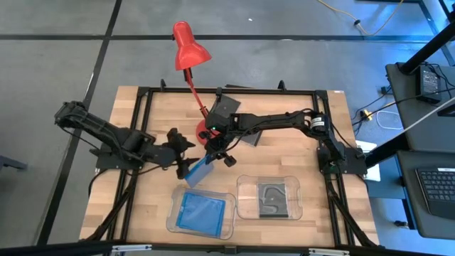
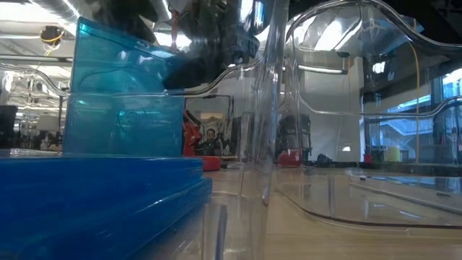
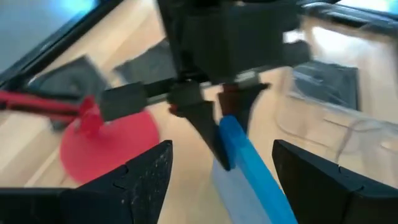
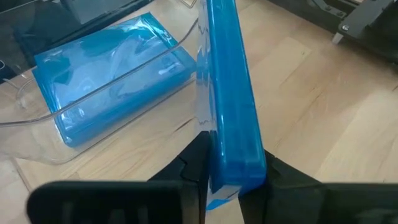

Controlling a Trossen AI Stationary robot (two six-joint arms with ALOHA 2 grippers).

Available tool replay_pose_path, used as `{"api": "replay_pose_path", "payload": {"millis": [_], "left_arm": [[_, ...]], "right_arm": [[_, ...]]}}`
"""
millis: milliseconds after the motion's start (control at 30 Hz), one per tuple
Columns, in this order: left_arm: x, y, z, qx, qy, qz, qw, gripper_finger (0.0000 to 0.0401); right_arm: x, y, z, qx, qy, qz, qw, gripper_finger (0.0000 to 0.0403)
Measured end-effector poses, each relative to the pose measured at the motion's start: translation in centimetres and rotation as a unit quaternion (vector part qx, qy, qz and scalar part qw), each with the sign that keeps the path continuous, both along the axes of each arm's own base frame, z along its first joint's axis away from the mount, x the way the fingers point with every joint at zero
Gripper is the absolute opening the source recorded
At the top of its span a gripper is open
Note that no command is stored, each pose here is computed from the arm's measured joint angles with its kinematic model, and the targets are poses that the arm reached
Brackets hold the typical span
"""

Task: Pick & place jewel cases by type
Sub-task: Put the blue cd case into the left transparent bin

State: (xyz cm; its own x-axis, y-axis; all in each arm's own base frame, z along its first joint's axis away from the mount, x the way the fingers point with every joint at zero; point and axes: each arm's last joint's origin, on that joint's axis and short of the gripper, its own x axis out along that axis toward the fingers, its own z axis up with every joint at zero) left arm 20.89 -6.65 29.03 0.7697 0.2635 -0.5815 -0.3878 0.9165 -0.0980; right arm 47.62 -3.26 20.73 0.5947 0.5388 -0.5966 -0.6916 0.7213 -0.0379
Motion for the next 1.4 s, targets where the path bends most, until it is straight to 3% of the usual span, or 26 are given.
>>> {"api": "replay_pose_path", "payload": {"millis": [300,400,533,867,1033,1400], "left_arm": [[3.7,-1.3,1.2,-0.085,0.136,-0.014,0.987,0.0271],[4.9,-1.9,1.0,-0.073,0.213,-0.012,0.974,0.027],[5.8,-2.0,1.3,-0.073,0.286,0.048,0.954,0.027],[6.7,-2.4,1.4,-0.163,0.309,0.103,0.931,0.0269],[6.8,-2.4,1.3,-0.177,0.308,0.115,0.928,0.0264],[7.3,-2.6,0.8,-0.183,0.308,0.126,0.925,0.0177]], "right_arm": [[0.0,0.0,0.0,0.002,-0.001,0.001,1.0,0.0064],[0.0,0.0,0.0,0.002,-0.001,0.001,1.0,0.0064],[0.0,0.0,0.0,0.002,-0.001,0.0,1.0,0.0065],[0.0,0.1,0.0,0.003,0.0,0.002,1.0,0.0065],[0.0,0.1,0.0,0.003,0.0,0.002,1.0,0.0065],[0.0,0.1,0.0,0.003,0.0,0.002,1.0,0.0065]]}}
